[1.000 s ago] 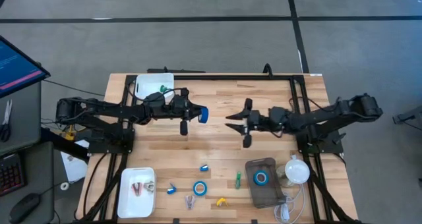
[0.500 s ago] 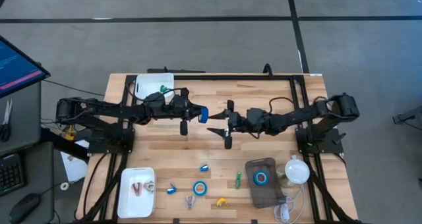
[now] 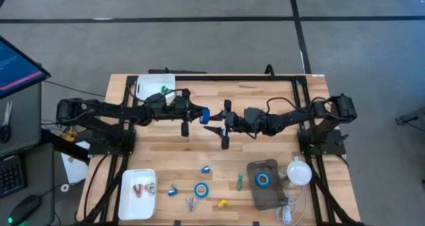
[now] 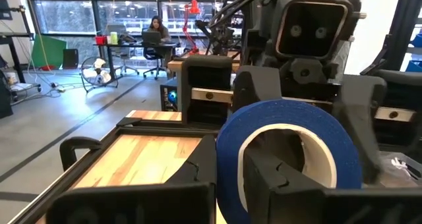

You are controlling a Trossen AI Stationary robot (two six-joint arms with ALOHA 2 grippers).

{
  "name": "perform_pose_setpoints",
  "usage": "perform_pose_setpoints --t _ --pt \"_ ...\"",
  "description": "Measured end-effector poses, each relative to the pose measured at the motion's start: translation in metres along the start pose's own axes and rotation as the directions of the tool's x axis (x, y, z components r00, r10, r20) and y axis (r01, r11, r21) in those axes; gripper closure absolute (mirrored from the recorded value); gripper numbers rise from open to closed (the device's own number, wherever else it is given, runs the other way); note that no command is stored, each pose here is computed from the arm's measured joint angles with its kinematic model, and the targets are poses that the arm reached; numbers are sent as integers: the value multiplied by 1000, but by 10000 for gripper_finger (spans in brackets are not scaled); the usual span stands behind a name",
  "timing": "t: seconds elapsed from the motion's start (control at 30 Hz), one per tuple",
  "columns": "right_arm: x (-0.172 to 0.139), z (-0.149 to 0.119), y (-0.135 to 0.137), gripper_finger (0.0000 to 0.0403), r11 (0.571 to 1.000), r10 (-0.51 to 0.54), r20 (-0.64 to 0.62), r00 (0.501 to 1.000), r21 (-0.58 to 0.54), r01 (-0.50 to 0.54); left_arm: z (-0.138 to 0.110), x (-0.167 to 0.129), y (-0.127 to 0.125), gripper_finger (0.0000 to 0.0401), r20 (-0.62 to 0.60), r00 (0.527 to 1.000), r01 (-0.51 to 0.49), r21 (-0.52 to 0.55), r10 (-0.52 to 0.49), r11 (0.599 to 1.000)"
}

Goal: Pick and place Stapler, Stapler remover, tape
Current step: Put the blue tape into the black bin

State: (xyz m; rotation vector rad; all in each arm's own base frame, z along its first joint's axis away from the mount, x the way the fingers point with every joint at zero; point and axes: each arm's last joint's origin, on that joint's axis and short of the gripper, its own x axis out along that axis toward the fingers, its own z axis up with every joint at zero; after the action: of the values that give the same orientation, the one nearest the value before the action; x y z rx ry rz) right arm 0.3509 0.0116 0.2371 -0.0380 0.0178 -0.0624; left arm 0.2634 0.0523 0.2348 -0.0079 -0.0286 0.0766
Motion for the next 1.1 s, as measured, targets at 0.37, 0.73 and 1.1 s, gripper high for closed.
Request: perform_pose_setpoints --t 0.37,0.73,1.1 --pt "0 0 -4 380 1000 -5 -1 1000 -26 5 0 0 0 367 1 1000 10 8 -10 1000" --pt "-1 -7 -10 382 997 -55 -92 994 -63 49 -2 -1 0 288 -23 1000 -11 -29 11 1000" --pt "-44 13 -15 382 991 -124 -367 922 -87 99 -15 -7 0 286 -63 998 -14 -31 12 999"
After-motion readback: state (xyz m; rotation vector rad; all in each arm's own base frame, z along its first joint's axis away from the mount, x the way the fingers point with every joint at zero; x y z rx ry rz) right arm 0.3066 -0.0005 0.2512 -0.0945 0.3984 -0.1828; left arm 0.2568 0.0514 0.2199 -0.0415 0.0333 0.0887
